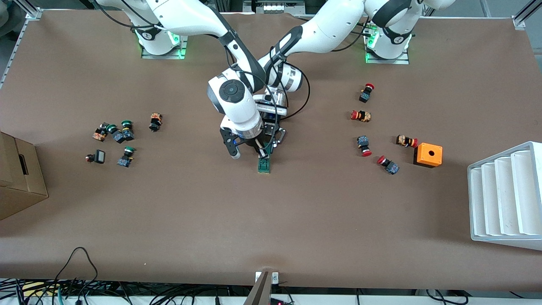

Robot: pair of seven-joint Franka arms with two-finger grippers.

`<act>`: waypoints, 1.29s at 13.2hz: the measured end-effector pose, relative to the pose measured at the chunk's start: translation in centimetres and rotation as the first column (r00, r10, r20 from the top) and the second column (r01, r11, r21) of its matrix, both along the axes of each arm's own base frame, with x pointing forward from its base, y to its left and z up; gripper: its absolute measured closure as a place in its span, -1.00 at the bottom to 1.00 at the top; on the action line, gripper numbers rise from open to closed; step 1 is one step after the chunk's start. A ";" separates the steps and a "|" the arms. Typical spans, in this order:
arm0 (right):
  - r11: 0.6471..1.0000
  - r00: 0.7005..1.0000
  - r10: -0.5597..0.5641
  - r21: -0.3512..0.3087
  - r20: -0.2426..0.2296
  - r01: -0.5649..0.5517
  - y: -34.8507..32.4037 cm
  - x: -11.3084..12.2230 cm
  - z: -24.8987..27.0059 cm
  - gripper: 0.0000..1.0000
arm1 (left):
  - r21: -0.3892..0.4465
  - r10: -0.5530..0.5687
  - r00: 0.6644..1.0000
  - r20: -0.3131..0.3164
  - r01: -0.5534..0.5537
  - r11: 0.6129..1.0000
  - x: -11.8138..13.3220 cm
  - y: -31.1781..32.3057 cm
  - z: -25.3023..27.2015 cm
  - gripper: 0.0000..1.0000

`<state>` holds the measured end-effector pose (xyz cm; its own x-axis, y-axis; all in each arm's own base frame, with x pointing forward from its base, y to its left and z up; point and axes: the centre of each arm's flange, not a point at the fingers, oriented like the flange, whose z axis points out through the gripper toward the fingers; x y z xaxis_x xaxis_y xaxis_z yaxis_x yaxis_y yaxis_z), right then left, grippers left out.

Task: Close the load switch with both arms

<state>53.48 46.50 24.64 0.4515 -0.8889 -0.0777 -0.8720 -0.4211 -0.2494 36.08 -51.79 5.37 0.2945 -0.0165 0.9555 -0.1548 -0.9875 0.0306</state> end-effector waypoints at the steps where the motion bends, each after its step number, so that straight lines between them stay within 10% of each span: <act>1: 1.000 1.000 -0.005 0.001 -0.001 0.005 -0.1 0.2 0.1 0.65 | 0.000 0.000 1.000 0.000 0.000 1.000 0.0 0.0 0.0 -0.05; 17: 0.997 0.997 -0.068 0.020 0.033 0.068 -1.2 6.0 -1.2 0.59 | -0.001 0.001 1.000 0.001 -0.001 1.000 0.1 0.0 0.0 -0.05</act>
